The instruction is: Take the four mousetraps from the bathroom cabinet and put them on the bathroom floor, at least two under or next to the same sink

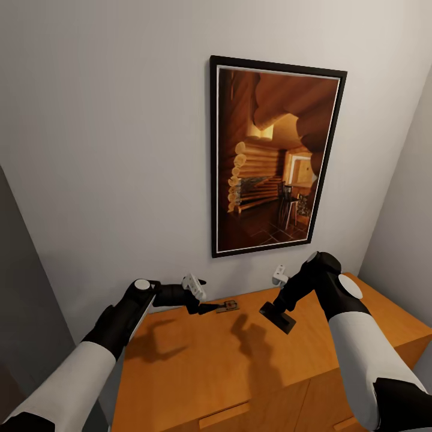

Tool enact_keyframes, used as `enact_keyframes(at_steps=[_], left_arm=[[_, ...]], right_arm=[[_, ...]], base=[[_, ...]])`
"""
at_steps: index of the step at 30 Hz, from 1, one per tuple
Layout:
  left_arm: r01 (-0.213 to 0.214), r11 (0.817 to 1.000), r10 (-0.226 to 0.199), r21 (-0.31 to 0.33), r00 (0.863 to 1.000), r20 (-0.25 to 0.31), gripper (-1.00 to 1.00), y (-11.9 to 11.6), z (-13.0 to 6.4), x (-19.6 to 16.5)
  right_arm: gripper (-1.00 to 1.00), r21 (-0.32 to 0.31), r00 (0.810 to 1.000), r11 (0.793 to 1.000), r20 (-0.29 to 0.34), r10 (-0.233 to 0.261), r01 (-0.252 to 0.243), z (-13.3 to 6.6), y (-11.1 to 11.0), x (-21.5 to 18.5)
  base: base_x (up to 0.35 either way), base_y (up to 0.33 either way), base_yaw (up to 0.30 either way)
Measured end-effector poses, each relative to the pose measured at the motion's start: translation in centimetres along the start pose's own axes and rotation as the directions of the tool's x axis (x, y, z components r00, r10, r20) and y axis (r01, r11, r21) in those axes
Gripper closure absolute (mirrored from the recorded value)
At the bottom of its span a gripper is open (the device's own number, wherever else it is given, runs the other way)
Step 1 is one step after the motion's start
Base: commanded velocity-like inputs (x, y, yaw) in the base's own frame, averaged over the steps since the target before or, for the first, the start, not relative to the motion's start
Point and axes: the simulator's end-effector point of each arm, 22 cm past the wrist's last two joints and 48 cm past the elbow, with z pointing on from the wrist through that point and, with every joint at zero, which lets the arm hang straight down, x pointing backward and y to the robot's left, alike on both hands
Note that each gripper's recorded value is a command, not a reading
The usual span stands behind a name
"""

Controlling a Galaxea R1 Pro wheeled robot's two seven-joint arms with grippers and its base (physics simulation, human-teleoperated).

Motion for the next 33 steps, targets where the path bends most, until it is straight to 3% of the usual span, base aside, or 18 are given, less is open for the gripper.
enact_keyframes(at_steps=[33], left_arm=[[0.008, 1.0, -0.008, 0.001, 1.0, -0.007, -1.0, -0.1, 0.05, 0.01]], right_arm=[[1.0, 0.0, 1.0, 1.0, 0.0, 0.0, 0.0, 0.0, 0.0, 0.0]], base=[[0.0, 0.0, 0.0]])
